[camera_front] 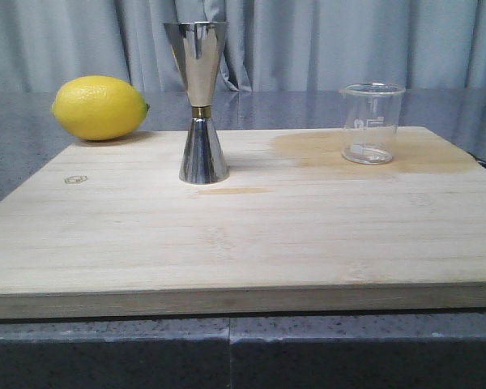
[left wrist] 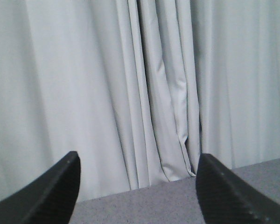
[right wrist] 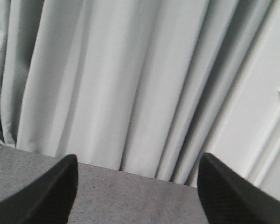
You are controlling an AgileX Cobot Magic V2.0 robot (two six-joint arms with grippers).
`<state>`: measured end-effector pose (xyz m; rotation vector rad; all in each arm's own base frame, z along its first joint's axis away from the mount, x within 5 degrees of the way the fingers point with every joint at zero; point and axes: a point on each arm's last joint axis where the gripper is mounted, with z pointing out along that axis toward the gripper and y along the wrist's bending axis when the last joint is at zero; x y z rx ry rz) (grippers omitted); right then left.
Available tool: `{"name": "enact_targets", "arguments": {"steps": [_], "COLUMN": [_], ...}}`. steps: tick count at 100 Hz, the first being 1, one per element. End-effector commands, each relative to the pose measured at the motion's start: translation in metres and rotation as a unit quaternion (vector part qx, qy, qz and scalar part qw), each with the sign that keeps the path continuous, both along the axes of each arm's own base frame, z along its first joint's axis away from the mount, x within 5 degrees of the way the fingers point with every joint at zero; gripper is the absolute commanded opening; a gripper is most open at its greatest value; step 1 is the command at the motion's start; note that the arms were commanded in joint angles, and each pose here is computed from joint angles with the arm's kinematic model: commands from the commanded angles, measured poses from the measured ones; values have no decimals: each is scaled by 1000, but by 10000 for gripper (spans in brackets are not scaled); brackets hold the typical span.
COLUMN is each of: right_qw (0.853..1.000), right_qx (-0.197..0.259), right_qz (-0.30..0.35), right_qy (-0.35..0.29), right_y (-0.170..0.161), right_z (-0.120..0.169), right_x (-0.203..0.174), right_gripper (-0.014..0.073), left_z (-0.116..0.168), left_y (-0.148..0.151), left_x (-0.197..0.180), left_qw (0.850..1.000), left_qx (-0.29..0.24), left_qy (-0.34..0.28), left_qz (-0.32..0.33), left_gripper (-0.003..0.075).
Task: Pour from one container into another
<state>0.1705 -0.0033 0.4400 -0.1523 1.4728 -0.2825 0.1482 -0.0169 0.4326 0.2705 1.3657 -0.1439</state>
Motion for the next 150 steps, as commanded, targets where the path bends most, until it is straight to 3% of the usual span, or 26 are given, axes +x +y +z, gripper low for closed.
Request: {"name": "enact_targets", "arguments": {"steps": [1,18,42,56,68,92,97,124,150], "right_qw": [999,998,998,998,997,994,994,992,994], "right_qx": [-3,6,11,26,47,80,82,125,101], "right_qz": [-16,-33,-36,-31,-24,-16,-17,-27,7], "right_qy": [-40,-51,-45,-41,-48,-66,-69,-19,-40], "right_y": [-4,-8,-10,-10,-10,-10,-11,-12,-6], "right_z": [19,9,-41,-77,-100,-127,-131,-156,-165], "right_x": [-26,-61,-99,-115,-128,-144,-147,-142,-136], "right_gripper": [479,479,479,465,352,-3,-67,-72,-72], "left_z": [8,-20,-96,-142,-166,-178,-179,-202,-204], "left_y": [-1,-1,0,1,0,-8,-8,-5,3], "left_x": [-24,-57,-83,-90,-94,-101,-101,-95,-94], "left_qw": [999,998,997,997,997,999,999,997,995], "left_qx": [-33,-38,-46,-50,-50,-42,-41,-48,-57], "left_qy": [-34,-46,-17,5,11,1,1,36,38], "left_qz": [3,27,52,64,60,24,23,38,78], "left_gripper": [482,482,476,379,262,1,-18,-19,-19]}}
